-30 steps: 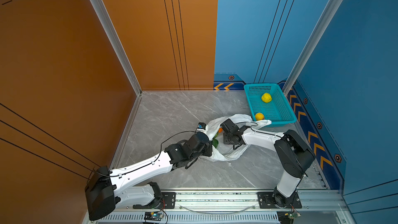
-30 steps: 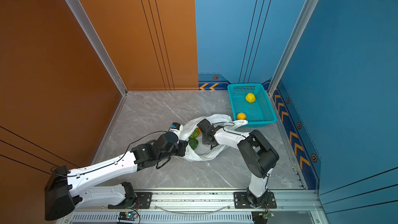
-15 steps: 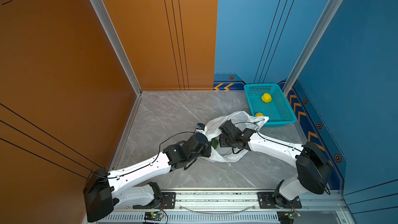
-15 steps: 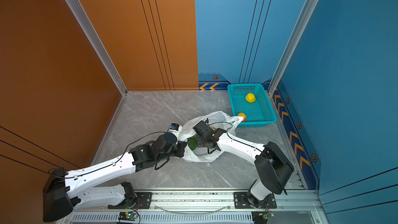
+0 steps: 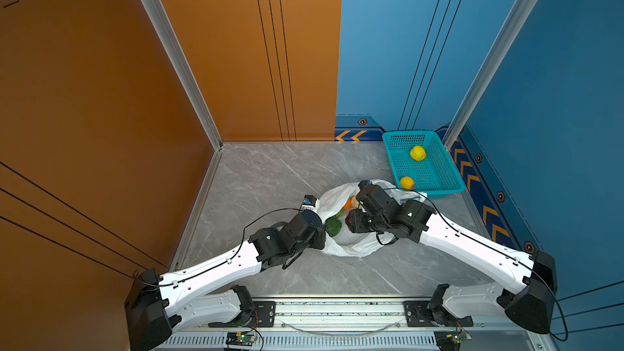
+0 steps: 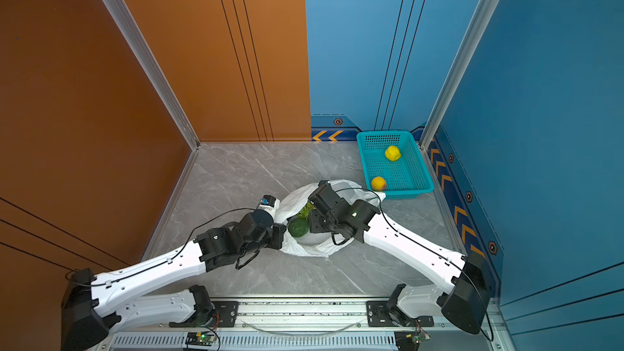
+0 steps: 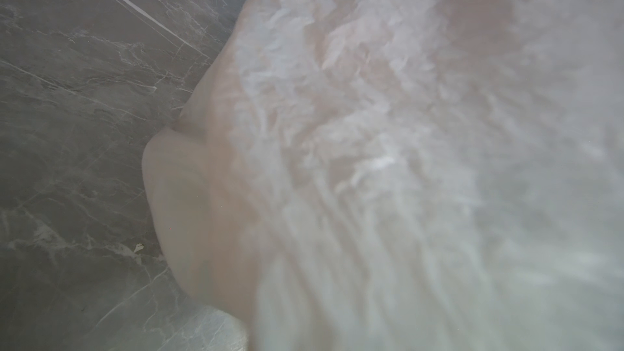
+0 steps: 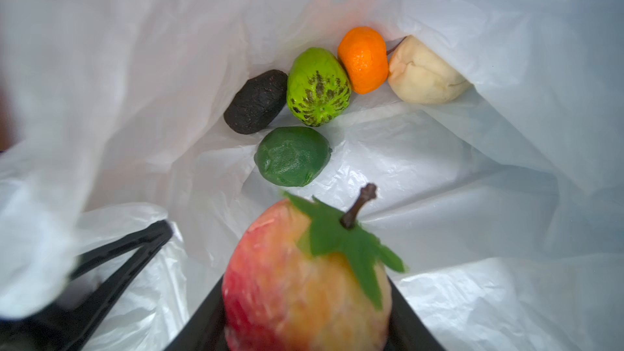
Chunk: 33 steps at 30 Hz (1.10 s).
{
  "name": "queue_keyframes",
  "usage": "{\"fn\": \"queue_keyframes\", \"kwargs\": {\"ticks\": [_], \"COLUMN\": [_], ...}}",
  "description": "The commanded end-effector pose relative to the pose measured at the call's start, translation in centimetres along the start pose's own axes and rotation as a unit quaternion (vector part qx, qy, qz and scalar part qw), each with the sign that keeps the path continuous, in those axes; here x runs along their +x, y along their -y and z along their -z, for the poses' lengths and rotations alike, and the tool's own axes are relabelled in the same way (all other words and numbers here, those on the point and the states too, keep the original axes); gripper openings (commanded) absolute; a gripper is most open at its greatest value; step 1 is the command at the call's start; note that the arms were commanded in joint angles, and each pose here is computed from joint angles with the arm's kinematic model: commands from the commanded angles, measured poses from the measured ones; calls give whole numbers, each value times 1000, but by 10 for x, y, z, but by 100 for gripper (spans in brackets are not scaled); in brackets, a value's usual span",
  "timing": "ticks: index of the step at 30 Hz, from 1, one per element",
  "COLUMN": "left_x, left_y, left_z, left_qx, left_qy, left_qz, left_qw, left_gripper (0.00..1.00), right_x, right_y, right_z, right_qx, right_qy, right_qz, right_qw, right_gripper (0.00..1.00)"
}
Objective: Untie the knot of the plastic bag and take out the fruit
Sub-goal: Pick up the fruit from the plastic bag, then place the fruit in the basket.
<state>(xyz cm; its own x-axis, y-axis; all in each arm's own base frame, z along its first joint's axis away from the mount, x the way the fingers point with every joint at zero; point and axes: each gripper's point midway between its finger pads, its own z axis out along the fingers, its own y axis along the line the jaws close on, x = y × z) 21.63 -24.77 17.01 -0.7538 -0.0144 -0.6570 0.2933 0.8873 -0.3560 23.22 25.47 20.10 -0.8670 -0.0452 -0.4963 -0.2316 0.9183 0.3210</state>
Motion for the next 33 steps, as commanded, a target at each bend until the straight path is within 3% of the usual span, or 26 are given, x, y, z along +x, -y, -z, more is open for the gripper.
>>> {"fn": "queue_keyframes", "kwargs": {"ticks": [1, 8, 19, 27, 33], "left_x": [-2, 3, 6, 16, 23], "left_y": [-3, -9, -7, -10, -17], "left_z": [7, 9, 12, 21, 29], "left_qx": [-12, -22, -19, -18, -23], "left_qy": [1, -10, -23, -55, -65], "left_qz": [-7, -13, -23, -48, -49], "left_qw": [1000, 1000, 999, 997, 996], "left_gripper": [0, 0, 0, 0, 0], "right_x": [-5, -54, -152, -193, -203], "right_y": [0, 5, 68, 160, 230], "right_z": [24, 57, 84, 56, 16], "right_qx": [-10, -36, -32, 34, 86], "right_qy": [-9, 26, 103, 134, 133], "right_qz": [-9, -21, -77, -140, -185], "right_qw": [1000, 999, 991, 980, 970], "right_gripper": [42, 42, 42, 41, 41]}}
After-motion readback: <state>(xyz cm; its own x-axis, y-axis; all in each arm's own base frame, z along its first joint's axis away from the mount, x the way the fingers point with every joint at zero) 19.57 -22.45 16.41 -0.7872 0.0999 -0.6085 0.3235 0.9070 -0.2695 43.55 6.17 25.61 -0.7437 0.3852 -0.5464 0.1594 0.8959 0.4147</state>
